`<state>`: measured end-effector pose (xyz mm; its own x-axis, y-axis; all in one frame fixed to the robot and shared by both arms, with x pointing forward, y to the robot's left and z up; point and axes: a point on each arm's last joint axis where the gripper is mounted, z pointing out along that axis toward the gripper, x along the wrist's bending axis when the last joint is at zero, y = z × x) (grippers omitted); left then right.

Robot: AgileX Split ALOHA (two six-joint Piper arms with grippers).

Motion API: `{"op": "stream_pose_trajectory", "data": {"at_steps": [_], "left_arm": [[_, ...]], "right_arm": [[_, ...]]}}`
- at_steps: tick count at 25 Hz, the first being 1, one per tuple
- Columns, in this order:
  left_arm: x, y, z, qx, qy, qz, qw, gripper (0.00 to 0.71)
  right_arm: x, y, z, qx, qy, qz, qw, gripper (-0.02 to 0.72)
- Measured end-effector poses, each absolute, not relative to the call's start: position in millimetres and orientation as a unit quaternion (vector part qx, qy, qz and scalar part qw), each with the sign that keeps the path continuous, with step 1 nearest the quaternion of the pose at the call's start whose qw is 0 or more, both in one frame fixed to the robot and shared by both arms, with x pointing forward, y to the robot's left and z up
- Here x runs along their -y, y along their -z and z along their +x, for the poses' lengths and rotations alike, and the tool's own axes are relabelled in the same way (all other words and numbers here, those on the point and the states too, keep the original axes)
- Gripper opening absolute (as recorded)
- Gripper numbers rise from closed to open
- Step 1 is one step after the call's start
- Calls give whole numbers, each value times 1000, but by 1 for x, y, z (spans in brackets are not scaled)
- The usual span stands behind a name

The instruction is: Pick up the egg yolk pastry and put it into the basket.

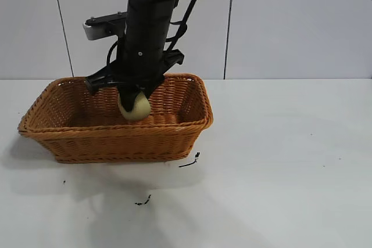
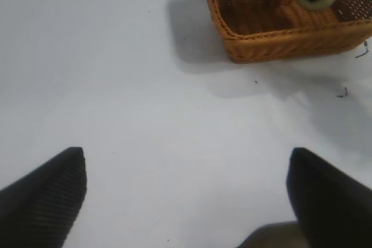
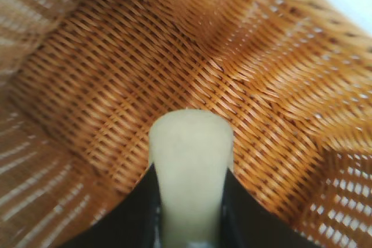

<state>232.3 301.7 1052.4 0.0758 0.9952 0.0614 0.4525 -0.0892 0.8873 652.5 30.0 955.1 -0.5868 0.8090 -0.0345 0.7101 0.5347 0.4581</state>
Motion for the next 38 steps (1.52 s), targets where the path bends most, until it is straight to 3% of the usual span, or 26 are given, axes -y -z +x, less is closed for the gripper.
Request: {"op": "stream_pose_trajectory", "data": {"at_steps": [3, 7, 12, 20, 26, 31, 38], "left_arm": [[-302, -1052, 232, -568, -373, 637, 364, 696], [-302, -1052, 232, -568, -373, 637, 364, 696], [-302, -1052, 232, -568, -373, 637, 364, 696], [-302, -1052, 232, -568, -373, 637, 364, 696], [-302, -1052, 232, -568, -373, 637, 364, 696], [-302, -1052, 232, -568, -373, 637, 364, 696], [-302, -1052, 232, -568, -373, 637, 364, 696]], "right_arm": [[-31, -973, 654, -864, -210, 440, 126, 678], [-25, -1010, 659, -854, -227, 446, 142, 693], [24, -1047, 688, -823, -235, 489, 171, 693], [159, -1051, 741, -756, -184, 596, 199, 693], [237, -1054, 756, -711, -176, 649, 206, 693], [270, -1060, 753, -692, -174, 671, 200, 693], [282, -1090, 722, -689, -168, 676, 198, 693]]}}
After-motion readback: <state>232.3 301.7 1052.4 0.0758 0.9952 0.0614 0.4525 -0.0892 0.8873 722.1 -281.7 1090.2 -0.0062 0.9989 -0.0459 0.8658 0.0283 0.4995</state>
